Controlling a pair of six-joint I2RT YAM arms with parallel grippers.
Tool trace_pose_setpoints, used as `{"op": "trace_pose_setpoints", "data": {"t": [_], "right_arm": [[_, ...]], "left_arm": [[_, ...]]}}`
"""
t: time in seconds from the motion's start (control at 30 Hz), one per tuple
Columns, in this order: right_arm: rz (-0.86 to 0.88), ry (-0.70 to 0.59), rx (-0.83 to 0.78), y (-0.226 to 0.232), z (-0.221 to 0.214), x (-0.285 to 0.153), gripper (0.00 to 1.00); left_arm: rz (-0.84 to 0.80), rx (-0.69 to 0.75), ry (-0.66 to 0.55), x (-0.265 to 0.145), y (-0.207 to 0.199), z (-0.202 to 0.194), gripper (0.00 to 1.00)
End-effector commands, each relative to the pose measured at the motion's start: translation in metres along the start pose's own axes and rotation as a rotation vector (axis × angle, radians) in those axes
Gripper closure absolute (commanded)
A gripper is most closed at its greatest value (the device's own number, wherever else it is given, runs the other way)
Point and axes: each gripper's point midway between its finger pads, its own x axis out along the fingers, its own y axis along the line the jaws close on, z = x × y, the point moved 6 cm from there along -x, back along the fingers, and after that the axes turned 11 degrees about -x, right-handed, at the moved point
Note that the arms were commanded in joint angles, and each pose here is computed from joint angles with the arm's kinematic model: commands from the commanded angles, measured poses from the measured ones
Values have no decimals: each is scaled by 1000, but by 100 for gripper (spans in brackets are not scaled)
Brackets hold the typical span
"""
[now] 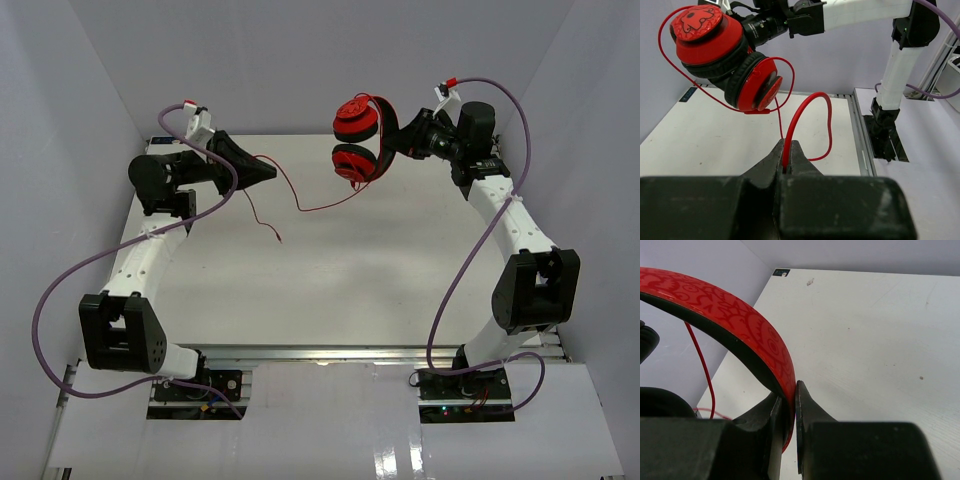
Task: Wrap the headphones
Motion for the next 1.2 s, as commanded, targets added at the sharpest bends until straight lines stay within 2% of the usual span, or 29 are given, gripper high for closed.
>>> {"op": "trace_pose_setpoints", "data": {"t": [0.0, 0.13, 0.33, 0.47, 0.63, 0.9, 1.17], "right_arm": [[57, -82, -56, 19, 25, -10, 92], [56, -85, -76, 21, 24, -15, 92], [48, -86, -75, 20, 23, -17, 92], [39, -82, -61, 15, 22, -14, 92], [29, -77, -39, 10, 21, -8, 92], [25, -66, -12, 4, 18, -3, 92], [46, -76, -34, 14, 21, -11, 92]], "left_arm": [[13, 68, -2, -1, -3, 12, 100], [61, 91, -42, -5, 10, 21, 100], [6, 74, -24, -5, 9, 18, 100], [-52, 75, 5, -5, -12, 18, 100], [-104, 10, 76, 4, -35, 5, 100], [-163, 89, 91, 14, -66, 20, 100], [-149, 69, 102, 18, -40, 22, 100]]}}
